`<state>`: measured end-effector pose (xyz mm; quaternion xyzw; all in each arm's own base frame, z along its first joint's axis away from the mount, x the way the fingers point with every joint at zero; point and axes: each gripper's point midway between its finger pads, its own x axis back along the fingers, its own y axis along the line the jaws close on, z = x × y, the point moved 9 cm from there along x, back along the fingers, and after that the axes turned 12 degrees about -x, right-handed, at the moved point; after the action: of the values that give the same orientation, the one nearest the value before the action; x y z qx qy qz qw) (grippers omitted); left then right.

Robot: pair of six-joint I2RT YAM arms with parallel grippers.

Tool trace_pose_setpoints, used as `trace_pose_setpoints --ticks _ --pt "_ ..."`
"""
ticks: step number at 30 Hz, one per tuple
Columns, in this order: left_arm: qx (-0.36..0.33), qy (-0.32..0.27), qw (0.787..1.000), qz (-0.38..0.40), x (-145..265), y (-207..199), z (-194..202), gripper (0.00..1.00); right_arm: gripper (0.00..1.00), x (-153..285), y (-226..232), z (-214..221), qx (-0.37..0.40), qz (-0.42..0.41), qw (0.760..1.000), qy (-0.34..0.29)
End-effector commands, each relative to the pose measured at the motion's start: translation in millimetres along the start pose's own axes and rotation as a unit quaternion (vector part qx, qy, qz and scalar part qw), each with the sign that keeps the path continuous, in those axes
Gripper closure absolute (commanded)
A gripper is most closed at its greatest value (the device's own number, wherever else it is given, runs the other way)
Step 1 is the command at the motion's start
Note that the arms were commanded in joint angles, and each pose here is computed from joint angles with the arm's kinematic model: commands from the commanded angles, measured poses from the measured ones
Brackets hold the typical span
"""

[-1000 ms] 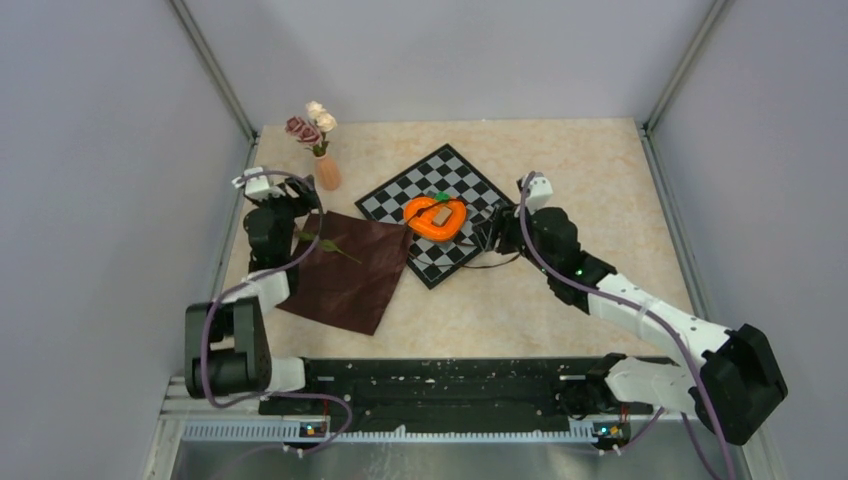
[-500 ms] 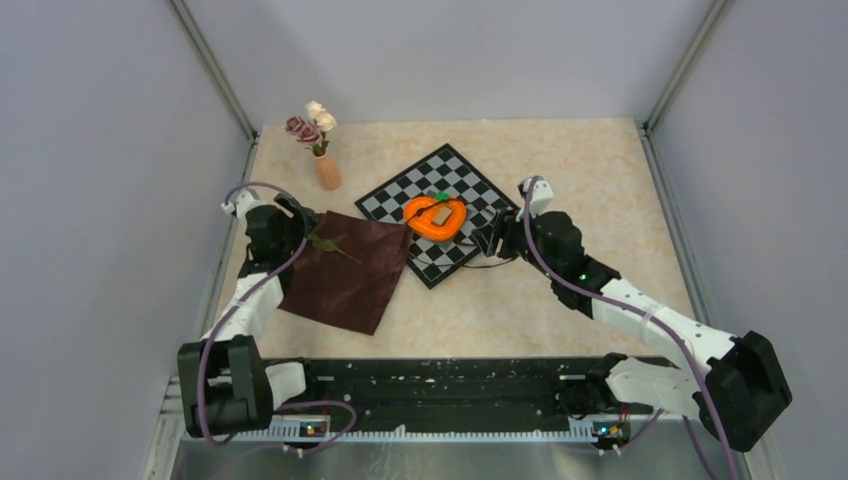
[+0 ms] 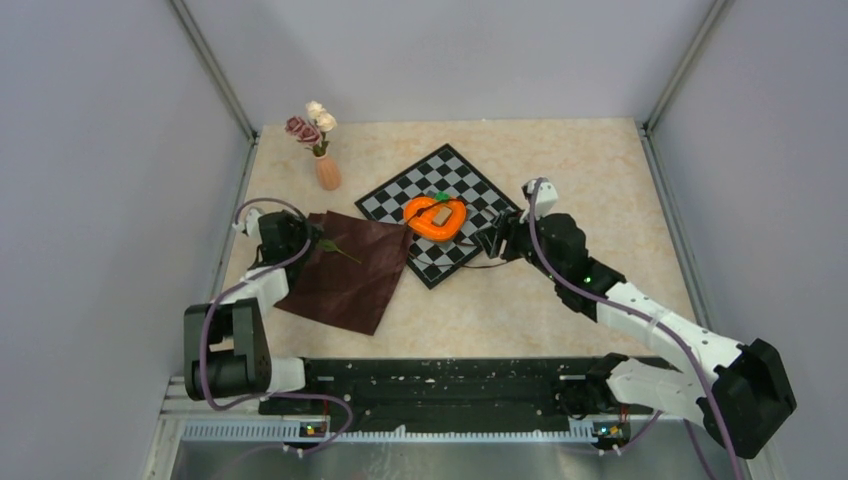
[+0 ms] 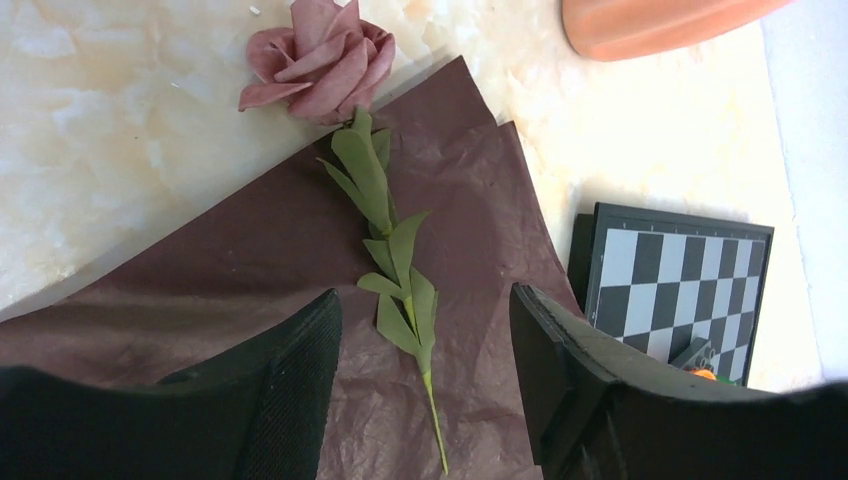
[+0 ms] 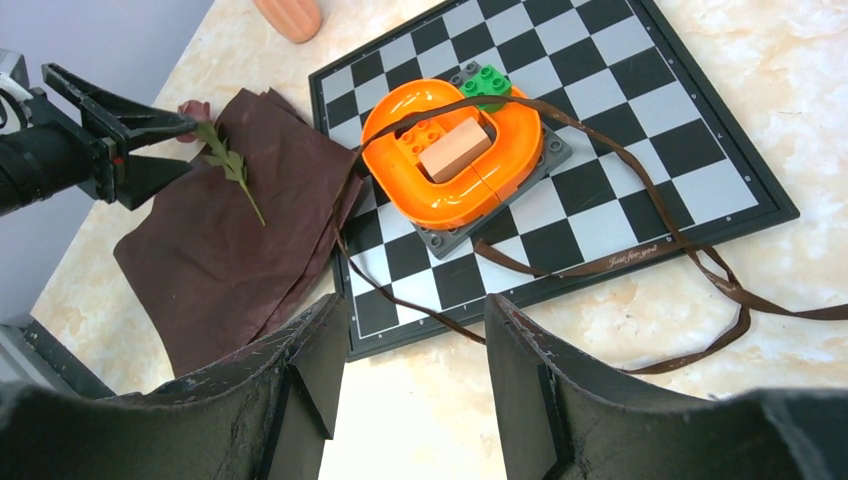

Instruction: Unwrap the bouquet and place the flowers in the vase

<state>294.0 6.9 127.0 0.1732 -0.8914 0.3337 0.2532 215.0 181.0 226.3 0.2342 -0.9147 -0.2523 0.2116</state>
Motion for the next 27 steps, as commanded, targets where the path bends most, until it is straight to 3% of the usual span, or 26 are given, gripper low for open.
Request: trace_pose_setpoints --ticks 1,15,27 --pt "0.026 -0.029 0.999 0.002 -10 -4 -7 0.35 0.45 4 0 -5 -0.004 0.003 1.0 -0.019" --pt "0.075 -0.014 0.997 -0.006 -40 5 -11 0.49 0.45 5 -1 -5 -0.005 0.014 1.0 -0.017" --pt "0.073 -0.011 0.997 -0.007 -51 7 -15 0.66 0.45 4 -3 -4 -0.005 0.019 1.0 -0.017"
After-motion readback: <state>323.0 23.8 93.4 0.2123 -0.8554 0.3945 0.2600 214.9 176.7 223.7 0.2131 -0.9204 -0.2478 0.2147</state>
